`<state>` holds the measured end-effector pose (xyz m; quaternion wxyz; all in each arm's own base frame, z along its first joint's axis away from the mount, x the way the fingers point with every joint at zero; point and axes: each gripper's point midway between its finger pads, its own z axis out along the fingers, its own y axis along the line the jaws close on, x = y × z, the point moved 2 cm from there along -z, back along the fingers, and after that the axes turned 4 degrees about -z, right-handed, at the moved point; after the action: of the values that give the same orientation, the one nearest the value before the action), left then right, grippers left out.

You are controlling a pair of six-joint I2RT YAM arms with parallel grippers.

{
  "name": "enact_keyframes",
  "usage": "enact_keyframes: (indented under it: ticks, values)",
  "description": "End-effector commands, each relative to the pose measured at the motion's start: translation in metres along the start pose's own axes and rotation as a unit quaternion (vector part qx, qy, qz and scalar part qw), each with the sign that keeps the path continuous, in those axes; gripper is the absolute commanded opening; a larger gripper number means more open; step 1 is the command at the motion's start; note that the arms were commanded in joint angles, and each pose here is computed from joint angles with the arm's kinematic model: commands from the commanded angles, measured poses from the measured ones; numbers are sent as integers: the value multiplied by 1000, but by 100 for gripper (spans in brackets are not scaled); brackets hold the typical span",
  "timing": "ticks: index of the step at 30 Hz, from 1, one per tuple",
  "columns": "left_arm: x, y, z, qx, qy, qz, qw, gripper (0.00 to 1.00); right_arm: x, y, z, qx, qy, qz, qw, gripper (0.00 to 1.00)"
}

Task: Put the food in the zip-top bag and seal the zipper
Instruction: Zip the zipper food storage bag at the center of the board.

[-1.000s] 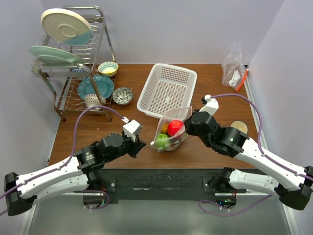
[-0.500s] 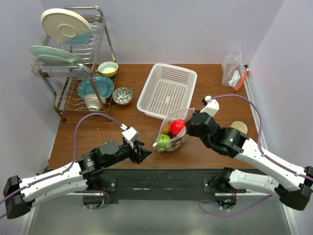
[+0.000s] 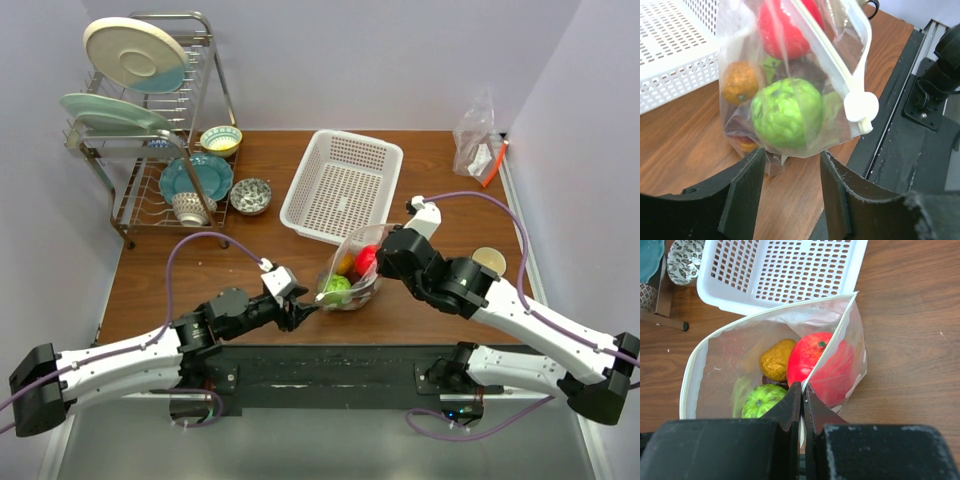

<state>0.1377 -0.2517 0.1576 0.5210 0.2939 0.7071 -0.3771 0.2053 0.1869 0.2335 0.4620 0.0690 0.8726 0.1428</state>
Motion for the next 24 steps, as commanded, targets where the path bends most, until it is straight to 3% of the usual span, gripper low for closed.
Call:
enact_keyframes:
  ticks: [1, 12, 15, 16, 20, 24]
  values:
    - [-27, -11, 8, 27, -51, 35, 998, 51, -17, 12, -3, -10, -21, 23, 999, 0]
    - [-35, -27, 22, 67, -65, 30, 995, 47, -20, 11, -6, -12, -25, 28, 999, 0]
    - [-39, -30, 26, 71, -65, 33, 995, 36, -19, 10, -6, -11, -23, 27, 999, 0]
    - [-44, -32, 28, 73, -69, 35, 994, 25, -19, 10, -6, -9, -23, 27, 999, 0]
    - [-53, -33, 30, 69, -72, 36, 994, 0, -17, 7, -7, -6, -21, 27, 999, 0]
    - [-62, -34, 29, 61, -67, 11, 996, 0, -17, 1, -8, 3, -25, 19, 1000, 0]
